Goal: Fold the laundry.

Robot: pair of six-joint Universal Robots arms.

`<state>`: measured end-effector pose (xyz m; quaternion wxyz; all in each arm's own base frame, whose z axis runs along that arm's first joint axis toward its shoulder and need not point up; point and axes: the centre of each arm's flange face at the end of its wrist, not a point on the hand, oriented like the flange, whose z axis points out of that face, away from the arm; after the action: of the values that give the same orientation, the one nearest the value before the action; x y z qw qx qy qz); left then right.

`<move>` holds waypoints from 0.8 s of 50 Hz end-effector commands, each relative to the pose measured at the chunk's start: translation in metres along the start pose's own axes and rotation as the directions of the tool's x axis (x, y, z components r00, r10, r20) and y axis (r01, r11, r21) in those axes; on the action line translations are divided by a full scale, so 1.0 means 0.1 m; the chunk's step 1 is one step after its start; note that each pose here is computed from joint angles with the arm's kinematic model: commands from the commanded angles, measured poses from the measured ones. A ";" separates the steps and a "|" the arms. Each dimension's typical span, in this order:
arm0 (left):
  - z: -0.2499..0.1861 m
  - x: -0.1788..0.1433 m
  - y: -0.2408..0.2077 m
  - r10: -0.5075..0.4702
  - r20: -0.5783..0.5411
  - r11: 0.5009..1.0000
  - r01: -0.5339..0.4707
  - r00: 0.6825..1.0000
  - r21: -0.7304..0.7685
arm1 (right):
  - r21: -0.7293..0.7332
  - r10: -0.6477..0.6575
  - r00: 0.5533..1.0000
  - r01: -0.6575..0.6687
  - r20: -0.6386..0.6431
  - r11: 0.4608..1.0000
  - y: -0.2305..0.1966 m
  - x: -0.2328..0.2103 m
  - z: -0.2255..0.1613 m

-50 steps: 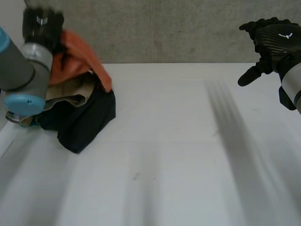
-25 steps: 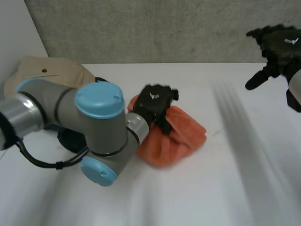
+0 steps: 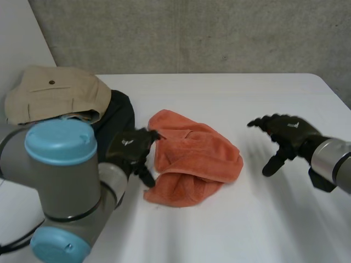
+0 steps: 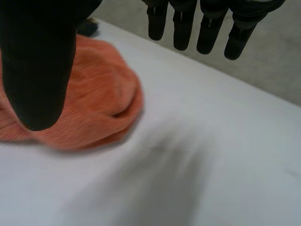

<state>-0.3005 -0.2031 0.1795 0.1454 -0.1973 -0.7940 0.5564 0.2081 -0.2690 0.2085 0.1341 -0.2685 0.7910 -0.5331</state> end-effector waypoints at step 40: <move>-0.44 -0.16 -1.79 -0.067 -0.130 0.845 0.126 0.989 0.520 | 0.416 -0.164 0.981 0.193 -0.105 0.889 -1.07 -0.26 -0.11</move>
<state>-0.3110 -0.2439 0.2885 0.2740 -0.1318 -0.6984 0.6479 0.2619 -0.2966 0.2308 0.1143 -0.2798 0.6829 -0.6650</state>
